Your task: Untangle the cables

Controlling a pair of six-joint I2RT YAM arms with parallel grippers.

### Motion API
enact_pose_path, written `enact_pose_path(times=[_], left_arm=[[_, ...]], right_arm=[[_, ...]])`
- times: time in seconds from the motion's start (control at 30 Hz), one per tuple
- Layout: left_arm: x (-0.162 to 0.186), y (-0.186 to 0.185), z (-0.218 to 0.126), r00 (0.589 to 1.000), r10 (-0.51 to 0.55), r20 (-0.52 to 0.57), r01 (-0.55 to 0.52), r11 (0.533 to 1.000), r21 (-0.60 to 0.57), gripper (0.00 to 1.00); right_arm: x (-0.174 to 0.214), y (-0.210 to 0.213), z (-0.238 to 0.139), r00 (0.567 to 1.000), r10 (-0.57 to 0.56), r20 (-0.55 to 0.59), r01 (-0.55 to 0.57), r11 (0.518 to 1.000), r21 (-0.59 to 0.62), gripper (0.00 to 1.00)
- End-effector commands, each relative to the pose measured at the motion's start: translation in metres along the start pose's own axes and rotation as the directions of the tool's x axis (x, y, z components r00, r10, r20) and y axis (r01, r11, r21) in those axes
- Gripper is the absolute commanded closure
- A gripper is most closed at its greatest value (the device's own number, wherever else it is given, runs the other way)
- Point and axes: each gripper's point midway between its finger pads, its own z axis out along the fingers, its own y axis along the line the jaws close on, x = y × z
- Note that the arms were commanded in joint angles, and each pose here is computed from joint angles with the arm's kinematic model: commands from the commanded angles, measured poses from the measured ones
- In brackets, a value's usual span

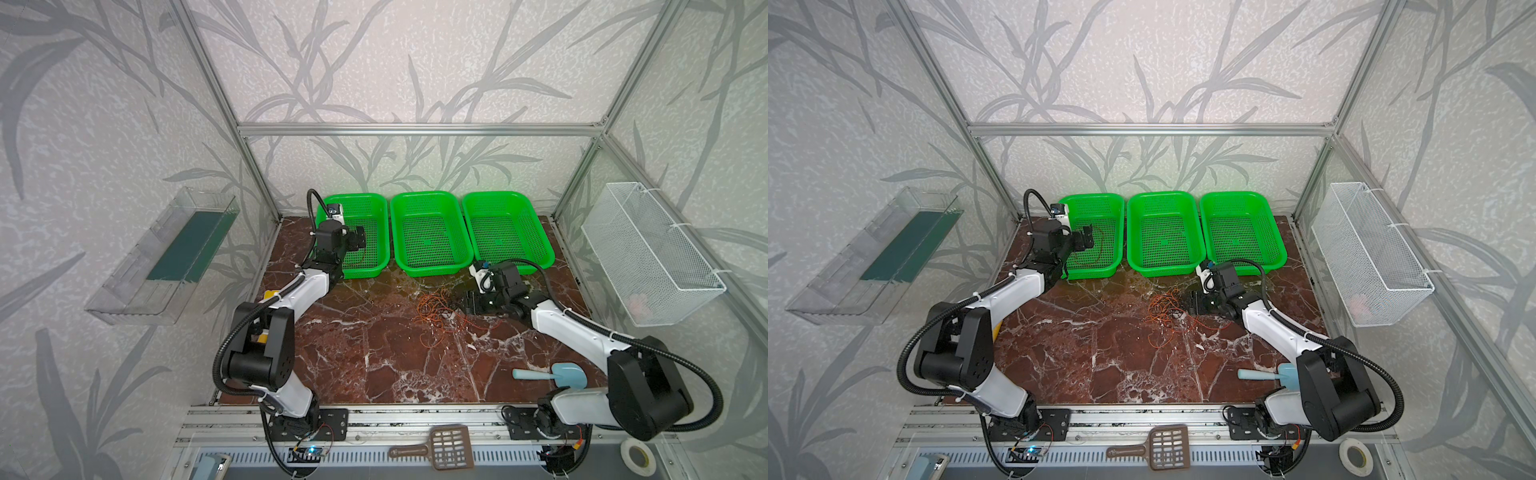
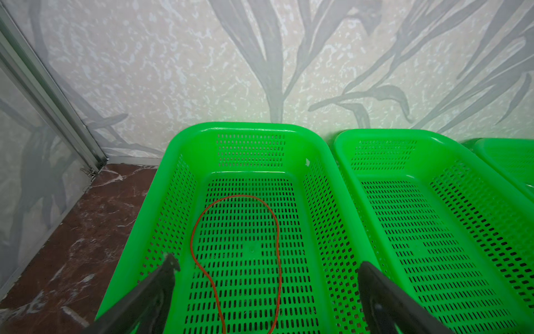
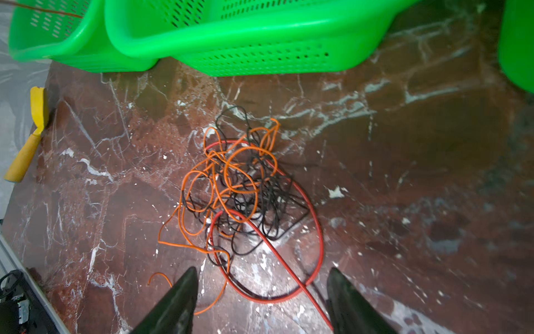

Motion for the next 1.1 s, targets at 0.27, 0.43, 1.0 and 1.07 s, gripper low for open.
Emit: enact_pose_path(times=[0.27, 0.43, 1.0, 1.07], left_arm=[[-0.007, -0.025, -0.027, 0.979, 0.194, -0.056, -0.188, 0.978, 0.095, 0.02], [0.004, -0.091, -0.046, 0.939, 0.345, 0.008, -0.327, 0.881, 0.341, 0.14], [0.088, -0.249, -0.101, 0.797, 0.582, 0.163, -0.514, 0.51, 0.69, 0.38], [0.09, -0.255, -0.101, 0.801, 0.575, 0.167, -0.509, 0.508, 0.695, 0.38]], right_arm=[[0.034, -0.041, -0.015, 0.974, 0.213, -0.075, -0.202, 0.97, 0.133, 0.31], [0.05, -0.061, -0.019, 0.941, 0.329, -0.082, -0.309, 0.931, 0.193, 0.35], [0.057, -0.118, -0.029, 0.888, 0.459, -0.027, -0.406, 0.809, 0.426, 0.47], [0.056, -0.124, -0.027, 0.888, 0.458, -0.035, -0.394, 0.799, 0.453, 0.48]])
